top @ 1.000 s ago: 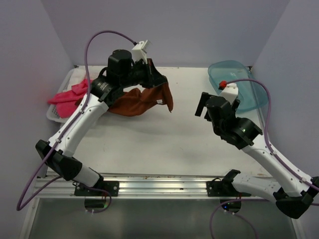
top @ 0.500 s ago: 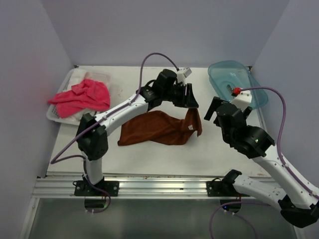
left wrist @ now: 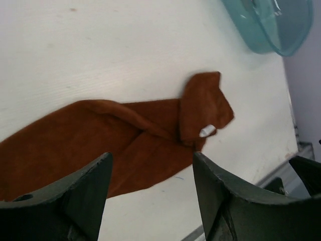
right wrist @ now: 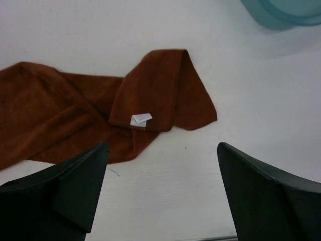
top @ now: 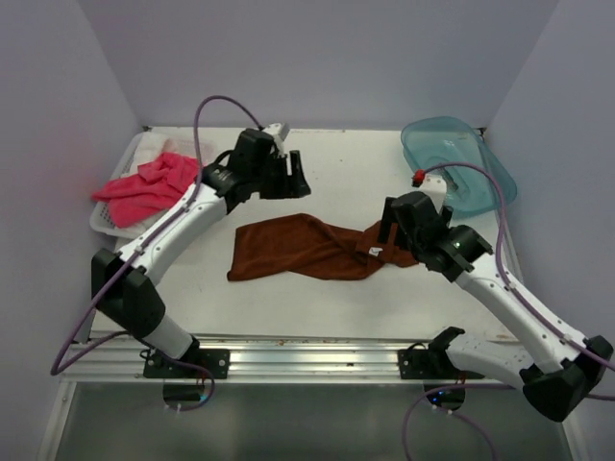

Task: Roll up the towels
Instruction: Move the towel to the center of the board, then flatten the towel

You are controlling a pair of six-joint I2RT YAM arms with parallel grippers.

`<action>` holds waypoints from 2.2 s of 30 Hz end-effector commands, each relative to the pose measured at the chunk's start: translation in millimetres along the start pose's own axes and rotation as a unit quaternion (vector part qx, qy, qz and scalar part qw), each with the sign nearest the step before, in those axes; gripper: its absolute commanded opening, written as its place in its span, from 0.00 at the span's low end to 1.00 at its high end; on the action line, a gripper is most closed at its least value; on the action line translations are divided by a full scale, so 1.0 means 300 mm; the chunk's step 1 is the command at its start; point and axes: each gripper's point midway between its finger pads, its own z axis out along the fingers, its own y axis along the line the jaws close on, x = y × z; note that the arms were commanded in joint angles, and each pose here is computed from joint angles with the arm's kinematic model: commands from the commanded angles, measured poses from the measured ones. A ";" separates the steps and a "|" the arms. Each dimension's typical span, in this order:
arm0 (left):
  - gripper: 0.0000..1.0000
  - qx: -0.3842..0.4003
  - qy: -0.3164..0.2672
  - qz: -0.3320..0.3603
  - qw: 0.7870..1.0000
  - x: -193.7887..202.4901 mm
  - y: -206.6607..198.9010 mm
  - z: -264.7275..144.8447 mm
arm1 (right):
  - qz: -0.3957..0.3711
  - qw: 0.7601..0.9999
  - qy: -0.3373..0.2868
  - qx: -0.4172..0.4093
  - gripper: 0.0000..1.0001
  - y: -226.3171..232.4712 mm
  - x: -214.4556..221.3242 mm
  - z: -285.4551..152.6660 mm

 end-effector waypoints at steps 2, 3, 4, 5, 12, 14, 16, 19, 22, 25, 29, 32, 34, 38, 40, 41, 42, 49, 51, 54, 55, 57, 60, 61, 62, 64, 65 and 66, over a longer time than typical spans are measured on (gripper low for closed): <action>0.69 -0.142 0.031 -0.017 0.989 0.169 0.282 -0.117 | 0.009 0.988 0.148 -0.032 0.88 0.012 0.203 0.124; 0.69 -0.176 0.052 -0.024 0.983 0.247 0.349 -0.119 | 0.019 0.987 0.158 -0.036 0.86 0.011 0.219 0.140; 0.70 -0.189 0.058 -0.028 0.980 0.279 0.372 -0.137 | 0.035 0.986 0.161 -0.029 0.85 -0.006 0.220 0.170; 0.71 -0.201 0.065 -0.031 0.977 0.310 0.397 -0.142 | 0.040 0.983 0.176 -0.035 0.84 -0.005 0.245 0.182; 0.72 -0.269 0.114 -0.045 0.955 0.494 0.539 -0.151 | 0.068 0.969 0.235 -0.007 0.79 -0.056 0.331 0.298; 0.72 -0.278 0.124 -0.043 0.951 0.520 0.561 -0.146 | 0.074 0.966 0.249 0.007 0.77 -0.080 0.359 0.321; 0.72 -0.279 0.140 -0.041 0.949 0.556 0.576 -0.136 | 0.081 0.965 0.248 0.001 0.76 -0.075 0.360 0.338; 0.70 -0.271 0.148 -0.042 0.950 0.588 0.583 -0.111 | 0.095 0.964 0.245 -0.030 0.74 -0.035 0.350 0.357; 0.68 -0.266 0.143 -0.044 0.952 0.576 0.581 -0.085 | 0.102 0.963 0.244 -0.047 0.70 -0.001 0.338 0.382; 0.68 -0.259 0.121 -0.043 0.957 0.513 0.558 -0.067 | 0.108 0.960 0.250 -0.062 0.66 0.030 0.334 0.405; 0.69 -0.282 0.105 -0.050 0.952 0.450 0.592 -0.072 | 0.114 0.955 0.264 -0.066 0.62 0.048 0.360 0.432; 0.66 -0.291 0.083 -0.064 0.951 0.383 0.645 -0.071 | 0.116 0.954 0.269 -0.062 0.61 0.045 0.389 0.451; 0.65 -0.309 0.079 -0.067 0.945 0.357 0.700 -0.063 | 0.120 0.954 0.269 -0.059 0.59 0.047 0.400 0.469; 0.64 -0.327 0.091 -0.066 0.938 0.321 0.756 -0.020 | 0.122 0.953 0.274 -0.052 0.50 0.040 0.418 0.478; 0.66 -0.314 0.100 -0.070 0.942 0.331 0.777 0.022 | 0.121 0.953 0.273 -0.048 0.47 0.035 0.421 0.479; 0.66 -0.306 0.103 -0.073 0.943 0.337 0.778 0.038 | 0.123 0.953 0.275 -0.045 0.46 0.031 0.431 0.480; 0.66 -0.296 0.101 -0.077 0.947 0.333 0.775 0.059 | 0.125 0.953 0.273 -0.043 0.46 0.029 0.431 0.485; 0.59 -0.298 0.115 -0.083 0.944 0.346 0.807 0.132 | 0.120 0.951 0.284 -0.030 0.47 0.013 0.467 0.497; 0.54 -0.299 0.114 -0.079 0.944 0.339 0.812 0.137 | 0.119 0.950 0.286 -0.030 0.48 0.015 0.473 0.500; 0.40 -0.295 0.118 -0.079 0.945 0.342 0.812 0.153 | 0.122 0.950 0.286 -0.033 0.37 0.019 0.478 0.505; 0.29 -0.293 0.120 -0.079 0.945 0.343 0.812 0.158 | 0.123 0.949 0.288 -0.032 0.23 0.019 0.483 0.504; 0.15 -0.288 0.124 -0.078 0.946 0.344 0.807 0.162 | 0.124 0.949 0.289 -0.028 0.08 0.015 0.479 0.500; 0.00 -0.288 0.124 -0.076 0.947 0.331 0.801 0.152 | 0.123 0.952 0.279 -0.027 0.00 0.012 0.448 0.485; 0.00 -0.285 0.116 -0.073 0.949 0.313 0.790 0.144 | 0.124 0.953 0.276 -0.027 0.00 0.011 0.438 0.482; 0.00 -0.285 0.111 -0.072 0.949 0.300 0.784 0.137 | 0.124 0.956 0.265 -0.034 0.00 0.016 0.412 0.470; 0.00 -0.283 0.093 -0.067 0.952 0.261 0.768 0.117 | 0.121 0.959 0.254 -0.028 0.00 0.006 0.383 0.457; 0.00 -0.280 0.085 -0.066 0.954 0.241 0.757 0.109 | 0.122 0.960 0.249 -0.029 0.00 0.006 0.370 0.450; 0.00 -0.279 0.079 -0.065 0.955 0.225 0.750 0.101 | 0.124 0.962 0.242 -0.031 0.00 0.004 0.349 0.435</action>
